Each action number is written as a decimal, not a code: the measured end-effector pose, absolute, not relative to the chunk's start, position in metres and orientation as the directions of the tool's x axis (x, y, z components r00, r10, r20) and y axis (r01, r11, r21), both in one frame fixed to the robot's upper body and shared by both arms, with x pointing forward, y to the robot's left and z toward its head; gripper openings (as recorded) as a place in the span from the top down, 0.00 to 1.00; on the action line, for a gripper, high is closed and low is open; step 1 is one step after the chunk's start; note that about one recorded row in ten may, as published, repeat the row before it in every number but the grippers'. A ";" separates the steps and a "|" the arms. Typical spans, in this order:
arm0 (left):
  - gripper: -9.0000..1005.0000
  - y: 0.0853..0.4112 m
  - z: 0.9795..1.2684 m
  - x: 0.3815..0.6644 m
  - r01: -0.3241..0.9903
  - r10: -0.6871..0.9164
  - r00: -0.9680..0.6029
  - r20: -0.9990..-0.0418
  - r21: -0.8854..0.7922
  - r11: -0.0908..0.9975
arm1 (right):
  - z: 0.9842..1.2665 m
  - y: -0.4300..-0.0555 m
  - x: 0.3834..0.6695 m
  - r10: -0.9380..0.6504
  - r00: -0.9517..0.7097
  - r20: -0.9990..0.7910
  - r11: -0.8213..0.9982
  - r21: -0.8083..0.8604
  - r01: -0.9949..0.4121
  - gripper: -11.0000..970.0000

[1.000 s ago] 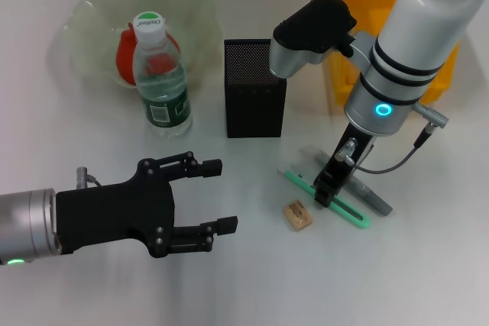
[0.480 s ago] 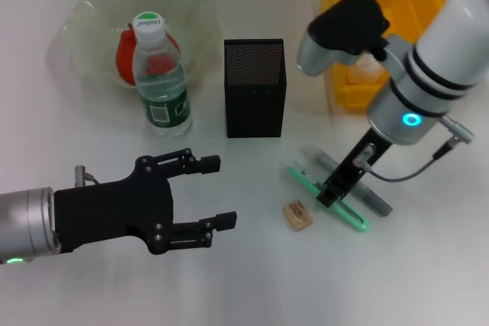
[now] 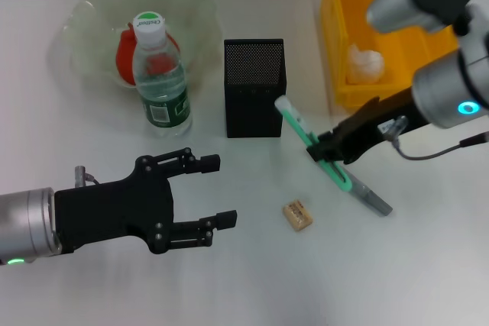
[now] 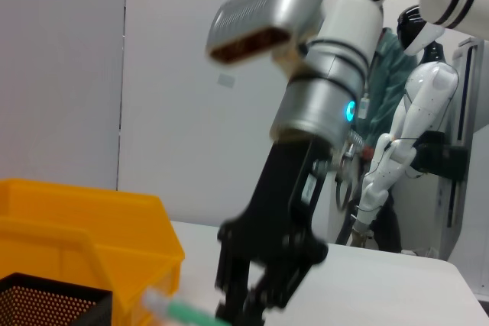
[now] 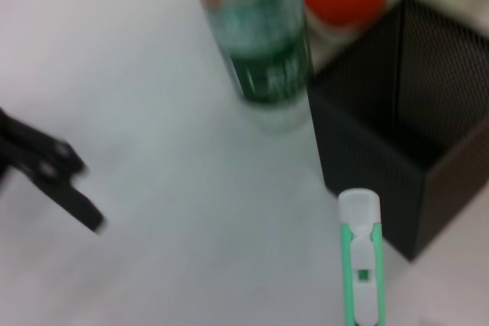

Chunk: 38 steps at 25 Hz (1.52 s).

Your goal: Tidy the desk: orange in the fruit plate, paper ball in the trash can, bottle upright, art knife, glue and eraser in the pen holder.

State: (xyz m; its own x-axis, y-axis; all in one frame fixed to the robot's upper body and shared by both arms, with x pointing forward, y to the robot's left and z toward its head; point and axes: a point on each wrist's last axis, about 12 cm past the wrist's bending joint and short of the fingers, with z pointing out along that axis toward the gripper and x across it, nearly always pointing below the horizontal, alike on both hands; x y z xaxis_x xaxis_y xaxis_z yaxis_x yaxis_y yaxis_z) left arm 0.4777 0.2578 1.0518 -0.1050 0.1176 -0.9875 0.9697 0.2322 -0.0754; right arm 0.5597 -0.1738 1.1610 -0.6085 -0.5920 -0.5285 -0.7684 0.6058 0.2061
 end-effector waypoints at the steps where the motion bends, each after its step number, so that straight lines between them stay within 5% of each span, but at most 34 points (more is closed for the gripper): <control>1: 0.22 0.258 1.052 0.478 0.970 0.118 -0.105 -0.987 -0.075 0.232 | 1.164 -0.177 0.558 -0.575 -0.600 -0.556 0.598 0.215 -0.772 0.82; 9: 0.22 0.257 1.051 0.478 0.968 0.115 -0.111 -0.987 -0.082 0.238 | 1.177 -0.213 0.560 -0.354 -0.538 -0.765 0.571 0.279 -0.772 0.82; 20: 0.22 0.257 1.050 0.479 0.965 0.110 -0.113 -0.987 -0.083 0.249 | 1.139 -0.231 0.581 0.073 -0.271 -0.960 0.495 0.271 -0.826 0.82; 38: 0.22 0.257 1.050 0.480 0.964 0.116 -0.113 -0.987 -0.081 0.255 | 1.103 -0.199 0.597 -0.089 -0.149 -0.985 0.495 0.086 -0.865 0.82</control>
